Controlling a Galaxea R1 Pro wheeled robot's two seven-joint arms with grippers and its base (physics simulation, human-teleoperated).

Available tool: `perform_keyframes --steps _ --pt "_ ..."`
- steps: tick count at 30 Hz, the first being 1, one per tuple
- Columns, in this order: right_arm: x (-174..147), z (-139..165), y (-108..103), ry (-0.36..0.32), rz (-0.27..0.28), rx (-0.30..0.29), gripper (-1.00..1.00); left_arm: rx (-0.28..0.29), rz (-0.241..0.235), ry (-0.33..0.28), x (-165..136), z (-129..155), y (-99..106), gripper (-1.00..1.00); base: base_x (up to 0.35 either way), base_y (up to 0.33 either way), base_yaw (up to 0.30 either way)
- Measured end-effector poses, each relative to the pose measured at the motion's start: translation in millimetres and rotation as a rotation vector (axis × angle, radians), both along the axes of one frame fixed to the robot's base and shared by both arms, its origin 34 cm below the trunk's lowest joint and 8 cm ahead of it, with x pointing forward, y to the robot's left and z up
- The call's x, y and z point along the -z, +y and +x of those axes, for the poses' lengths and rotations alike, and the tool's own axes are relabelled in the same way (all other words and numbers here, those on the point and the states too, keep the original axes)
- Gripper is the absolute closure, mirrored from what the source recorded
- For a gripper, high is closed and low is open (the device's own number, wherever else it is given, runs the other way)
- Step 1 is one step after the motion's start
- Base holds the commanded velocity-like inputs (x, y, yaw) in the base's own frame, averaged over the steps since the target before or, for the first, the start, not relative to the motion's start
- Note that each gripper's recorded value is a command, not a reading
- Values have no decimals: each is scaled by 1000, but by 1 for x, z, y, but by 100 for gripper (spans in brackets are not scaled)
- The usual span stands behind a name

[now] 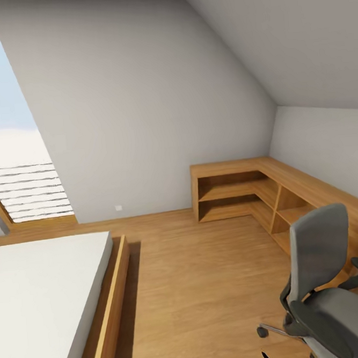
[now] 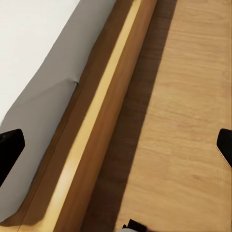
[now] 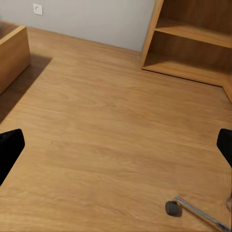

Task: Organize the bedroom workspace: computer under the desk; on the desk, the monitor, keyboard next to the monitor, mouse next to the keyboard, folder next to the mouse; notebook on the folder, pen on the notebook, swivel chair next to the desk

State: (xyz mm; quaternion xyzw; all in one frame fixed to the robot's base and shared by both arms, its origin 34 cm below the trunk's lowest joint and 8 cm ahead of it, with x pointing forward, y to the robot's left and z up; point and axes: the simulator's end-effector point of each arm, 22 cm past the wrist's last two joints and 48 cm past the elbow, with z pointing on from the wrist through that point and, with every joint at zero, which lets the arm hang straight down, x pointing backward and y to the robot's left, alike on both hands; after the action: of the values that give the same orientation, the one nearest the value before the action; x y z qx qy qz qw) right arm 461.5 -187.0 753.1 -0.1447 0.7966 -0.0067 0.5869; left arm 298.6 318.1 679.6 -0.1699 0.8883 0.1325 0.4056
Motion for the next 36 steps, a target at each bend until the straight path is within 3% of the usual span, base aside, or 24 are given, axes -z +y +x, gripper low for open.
perform_keyframes --steps 18,26,36 --pt "1 0 -2 4 -6 -1 -100 2 0 2 0 0 0 -100 328 0 0" --pt "13 -4 -4 55 -40 0 -100 1 0 3 0 0 0 -100 329 0 0" --pt "16 -5 -5 72 -52 -1 -100 1 0 3 0 0 0 -100 329 0 0"
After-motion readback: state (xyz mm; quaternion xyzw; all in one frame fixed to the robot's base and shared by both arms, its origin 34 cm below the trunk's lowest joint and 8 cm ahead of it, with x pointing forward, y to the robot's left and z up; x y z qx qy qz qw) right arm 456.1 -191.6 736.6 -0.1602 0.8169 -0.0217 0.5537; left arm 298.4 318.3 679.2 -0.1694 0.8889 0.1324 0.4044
